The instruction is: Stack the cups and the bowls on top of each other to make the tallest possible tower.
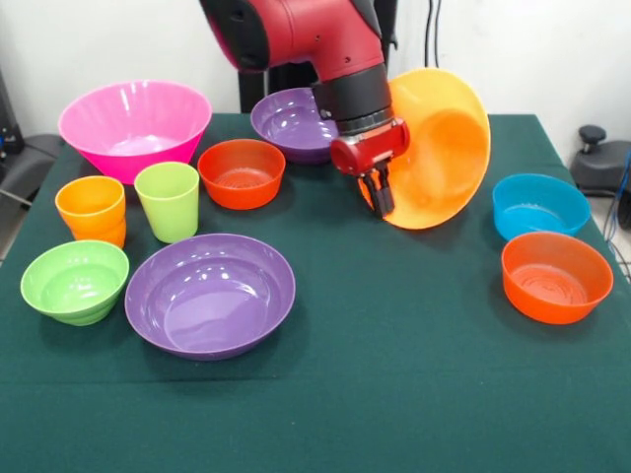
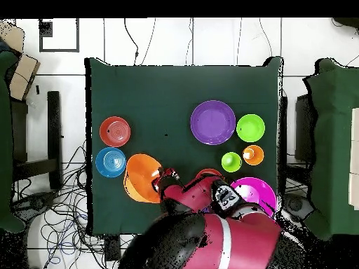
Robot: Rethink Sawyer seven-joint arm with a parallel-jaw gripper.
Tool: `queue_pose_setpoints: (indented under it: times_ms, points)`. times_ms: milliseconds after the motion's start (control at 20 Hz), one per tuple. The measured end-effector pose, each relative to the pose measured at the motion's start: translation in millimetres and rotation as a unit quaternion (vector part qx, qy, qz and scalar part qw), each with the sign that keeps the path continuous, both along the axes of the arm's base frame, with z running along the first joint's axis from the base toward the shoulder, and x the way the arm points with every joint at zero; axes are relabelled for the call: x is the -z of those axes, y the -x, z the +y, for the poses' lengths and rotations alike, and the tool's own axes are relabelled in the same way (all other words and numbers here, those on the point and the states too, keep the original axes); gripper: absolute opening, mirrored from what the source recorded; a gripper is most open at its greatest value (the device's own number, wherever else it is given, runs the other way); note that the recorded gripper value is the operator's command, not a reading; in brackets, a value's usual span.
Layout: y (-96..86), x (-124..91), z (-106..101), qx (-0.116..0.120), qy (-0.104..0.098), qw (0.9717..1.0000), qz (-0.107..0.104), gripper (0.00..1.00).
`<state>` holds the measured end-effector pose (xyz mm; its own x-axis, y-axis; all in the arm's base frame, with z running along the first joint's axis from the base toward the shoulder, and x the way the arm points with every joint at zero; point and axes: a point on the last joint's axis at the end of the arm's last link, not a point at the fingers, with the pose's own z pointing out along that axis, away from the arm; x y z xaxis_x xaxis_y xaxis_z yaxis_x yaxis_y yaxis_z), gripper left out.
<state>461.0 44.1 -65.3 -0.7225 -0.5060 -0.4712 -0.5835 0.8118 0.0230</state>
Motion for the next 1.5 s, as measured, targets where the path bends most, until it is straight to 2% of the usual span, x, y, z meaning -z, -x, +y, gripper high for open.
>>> queue_pose_setpoints:
  times_ms: [100,150,300,400,650,950,1250,1500]
  points:
    - [-4.8,-7.8,-7.4,0.018,0.016,0.9995,0.019,0.0]
    - [-10.4,-19.3,-16.3,0.04,0.033,0.9978,0.04,1.0]
    - [-13.0,-24.1,-19.4,0.048,0.039,0.9969,0.047,1.0]
    - [-18.7,-33.0,-24.6,0.063,0.048,0.9951,0.059,1.0]
    - [-32.2,-47.2,-25.3,0.082,0.053,0.9931,0.064,1.0]
    - [-47.3,-58.3,-14.3,0.093,0.042,0.9932,0.055,1.0]
    - [-46.9,-58.6,-11.2,0.093,0.039,0.9933,0.056,1.0]
    - [-43.5,-62.0,-4.7,0.095,0.024,0.9933,0.061,1.0]
